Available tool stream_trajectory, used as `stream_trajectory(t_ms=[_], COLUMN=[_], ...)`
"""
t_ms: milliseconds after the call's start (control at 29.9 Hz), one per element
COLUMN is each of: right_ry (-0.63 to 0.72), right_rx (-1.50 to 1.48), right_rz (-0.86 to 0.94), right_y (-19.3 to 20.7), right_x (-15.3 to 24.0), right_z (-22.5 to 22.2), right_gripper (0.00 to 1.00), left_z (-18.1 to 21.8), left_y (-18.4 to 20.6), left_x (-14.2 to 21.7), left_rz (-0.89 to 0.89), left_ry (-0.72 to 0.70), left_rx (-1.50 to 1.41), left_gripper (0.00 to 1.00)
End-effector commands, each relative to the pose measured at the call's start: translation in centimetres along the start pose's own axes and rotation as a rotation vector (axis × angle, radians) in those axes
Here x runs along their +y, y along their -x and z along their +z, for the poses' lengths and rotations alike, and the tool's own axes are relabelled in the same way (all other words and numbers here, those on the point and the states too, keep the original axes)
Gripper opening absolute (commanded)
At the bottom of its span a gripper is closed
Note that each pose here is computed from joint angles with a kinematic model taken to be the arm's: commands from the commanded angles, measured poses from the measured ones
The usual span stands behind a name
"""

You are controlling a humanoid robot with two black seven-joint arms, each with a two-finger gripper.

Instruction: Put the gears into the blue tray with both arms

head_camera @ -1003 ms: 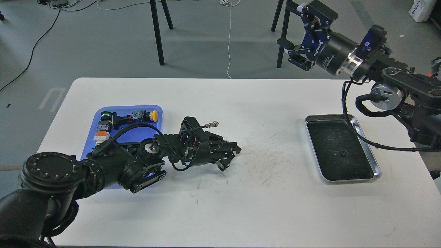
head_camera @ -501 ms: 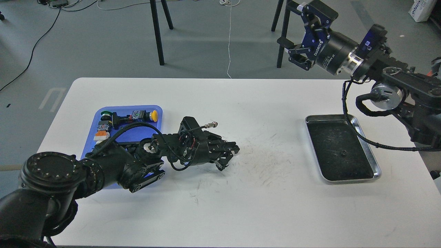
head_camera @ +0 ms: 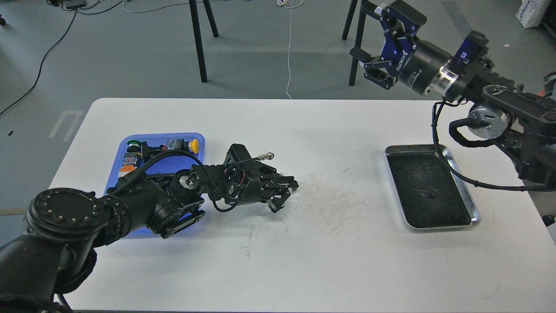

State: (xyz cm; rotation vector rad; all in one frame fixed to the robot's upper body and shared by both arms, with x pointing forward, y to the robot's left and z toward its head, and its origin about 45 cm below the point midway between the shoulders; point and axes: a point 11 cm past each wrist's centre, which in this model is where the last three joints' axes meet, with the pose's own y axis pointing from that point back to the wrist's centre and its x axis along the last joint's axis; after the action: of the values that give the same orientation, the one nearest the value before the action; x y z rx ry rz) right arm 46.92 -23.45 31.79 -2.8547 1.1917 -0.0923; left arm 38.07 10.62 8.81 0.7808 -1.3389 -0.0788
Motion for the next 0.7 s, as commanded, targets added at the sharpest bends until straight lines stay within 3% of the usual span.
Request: stream_trajectory(t_ms=[0,267,669], right_ry=[0.001,0.003,0.003], right_rx=[0.001,0.008,0.013], right_rz=[0.001,0.013,0.018], right_y=[-0.1,-0.6,-0.9], right_x=[0.1,0.5,0.8], right_z=[0.0,-0.2,-0.4], right_gripper=[0.98,0.98,0.98], left_z=[-0.4,-0.9,-1.3], left_y=[0.1,-0.7,-1.7], left_x=[0.2,0.3,0.3], left_rz=[-0.016,-0.024,-0.014], left_ry=[-0.005,-0.003,-0.007], left_rx=[-0.027,-0.084,-0.098], left_gripper=[0.25,0.26,0.39])
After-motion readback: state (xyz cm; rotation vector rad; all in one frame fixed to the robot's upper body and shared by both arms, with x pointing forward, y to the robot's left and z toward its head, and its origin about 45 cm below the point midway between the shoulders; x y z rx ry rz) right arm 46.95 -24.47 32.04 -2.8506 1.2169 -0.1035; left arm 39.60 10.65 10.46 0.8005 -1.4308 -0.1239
